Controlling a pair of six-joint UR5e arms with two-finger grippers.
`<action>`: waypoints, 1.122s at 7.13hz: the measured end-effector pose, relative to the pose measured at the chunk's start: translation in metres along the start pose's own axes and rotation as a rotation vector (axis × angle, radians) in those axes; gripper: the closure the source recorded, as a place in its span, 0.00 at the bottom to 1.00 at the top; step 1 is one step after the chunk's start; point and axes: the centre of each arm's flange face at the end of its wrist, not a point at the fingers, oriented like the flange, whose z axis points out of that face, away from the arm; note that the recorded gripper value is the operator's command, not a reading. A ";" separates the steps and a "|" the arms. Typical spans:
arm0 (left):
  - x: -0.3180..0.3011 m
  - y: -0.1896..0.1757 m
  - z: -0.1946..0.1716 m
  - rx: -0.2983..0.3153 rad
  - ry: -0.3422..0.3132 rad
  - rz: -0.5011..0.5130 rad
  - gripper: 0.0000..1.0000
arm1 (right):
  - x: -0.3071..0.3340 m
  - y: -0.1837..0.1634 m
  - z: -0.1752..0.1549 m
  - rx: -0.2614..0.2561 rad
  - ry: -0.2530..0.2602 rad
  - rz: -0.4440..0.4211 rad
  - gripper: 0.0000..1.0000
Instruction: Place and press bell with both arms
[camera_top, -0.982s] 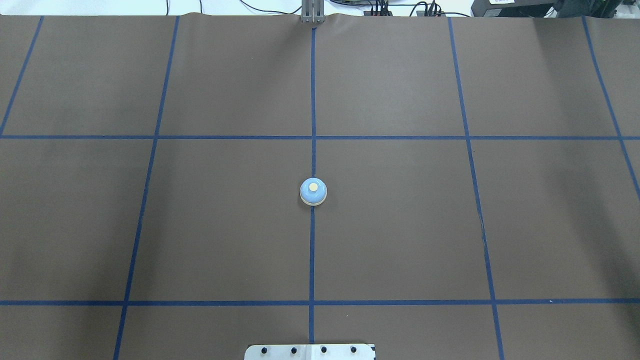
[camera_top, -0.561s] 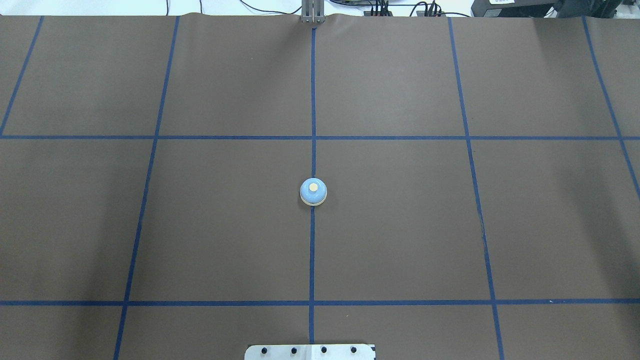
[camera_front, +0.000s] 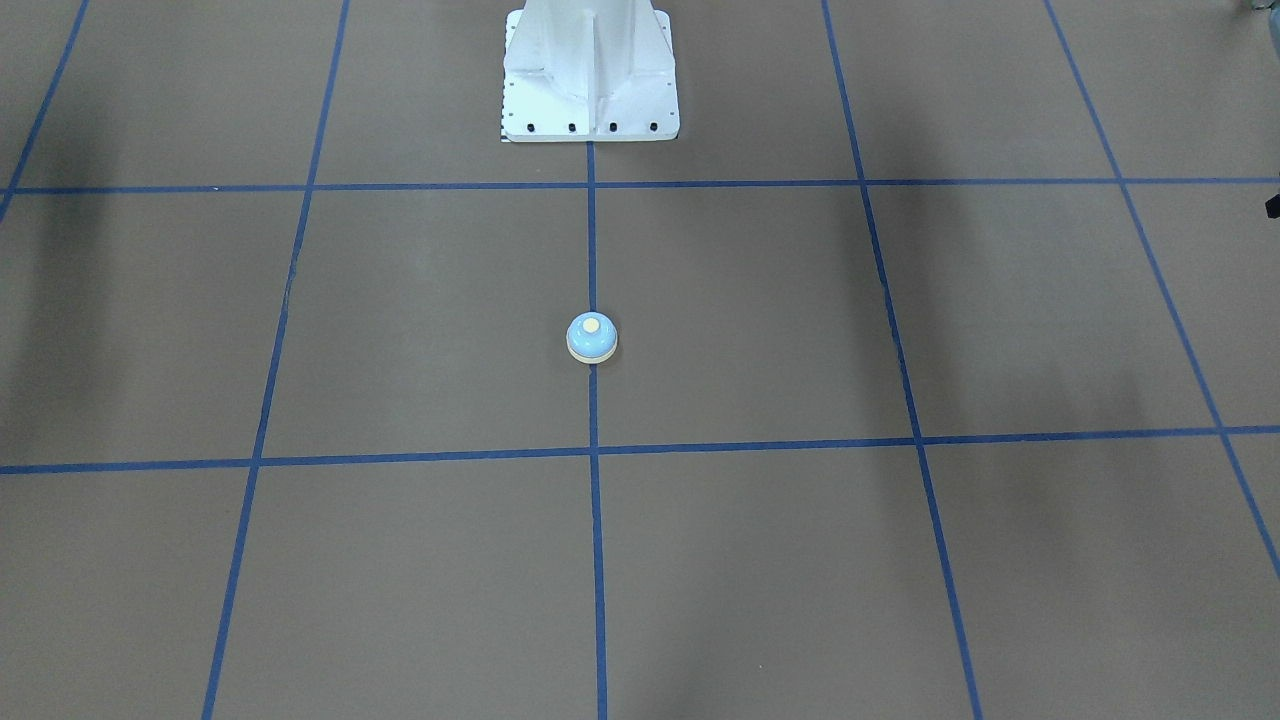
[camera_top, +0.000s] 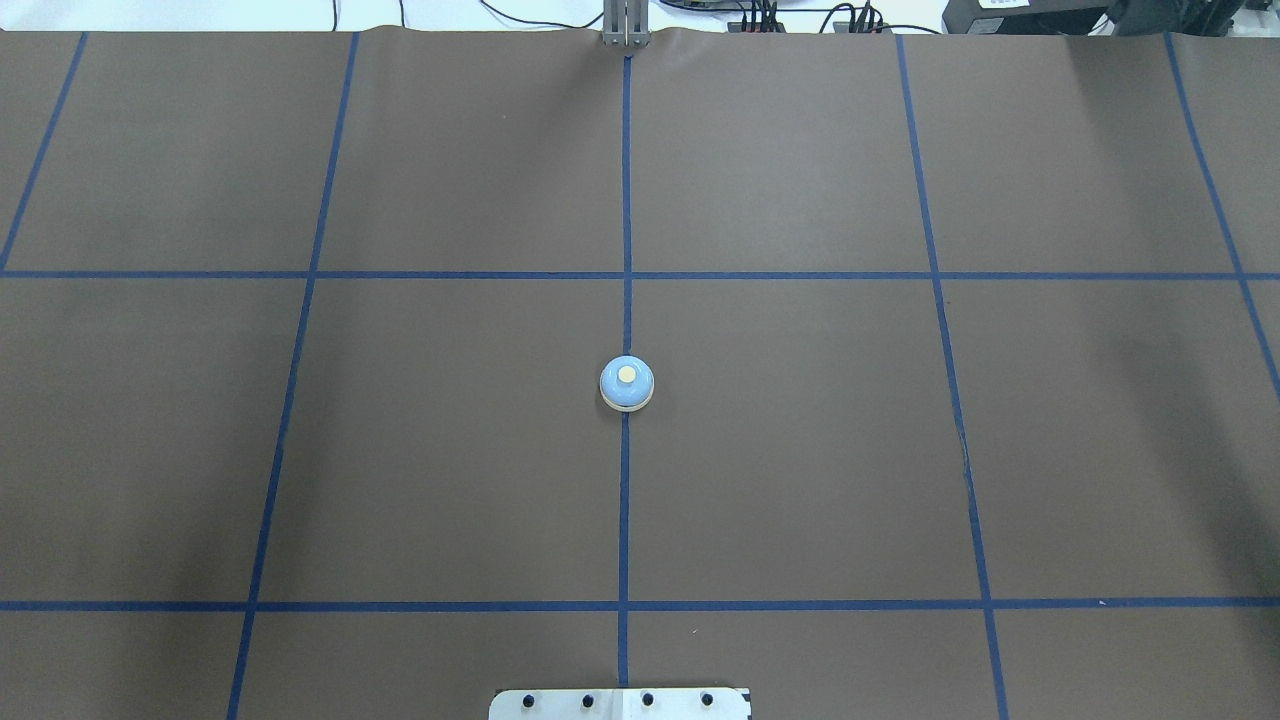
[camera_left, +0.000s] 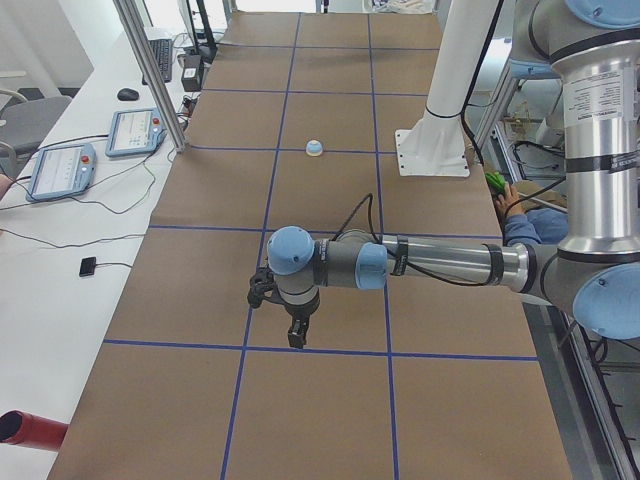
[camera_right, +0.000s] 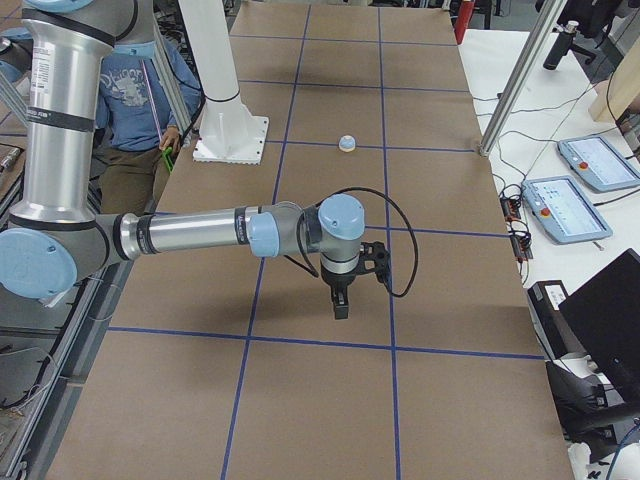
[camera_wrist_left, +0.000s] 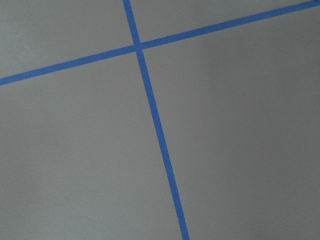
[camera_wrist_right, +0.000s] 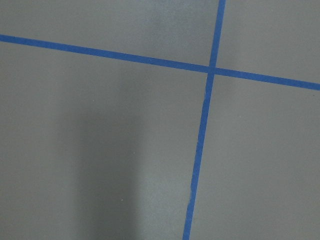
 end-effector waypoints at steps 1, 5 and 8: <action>0.001 -0.004 -0.003 -0.015 0.003 -0.016 0.01 | 0.000 -0.003 0.000 -0.007 0.003 -0.017 0.00; 0.001 -0.006 -0.010 -0.016 0.004 -0.025 0.00 | -0.002 -0.009 -0.006 0.005 -0.005 -0.044 0.00; 0.004 -0.006 -0.025 0.016 -0.005 -0.044 0.00 | 0.000 -0.010 -0.006 0.007 -0.007 -0.031 0.00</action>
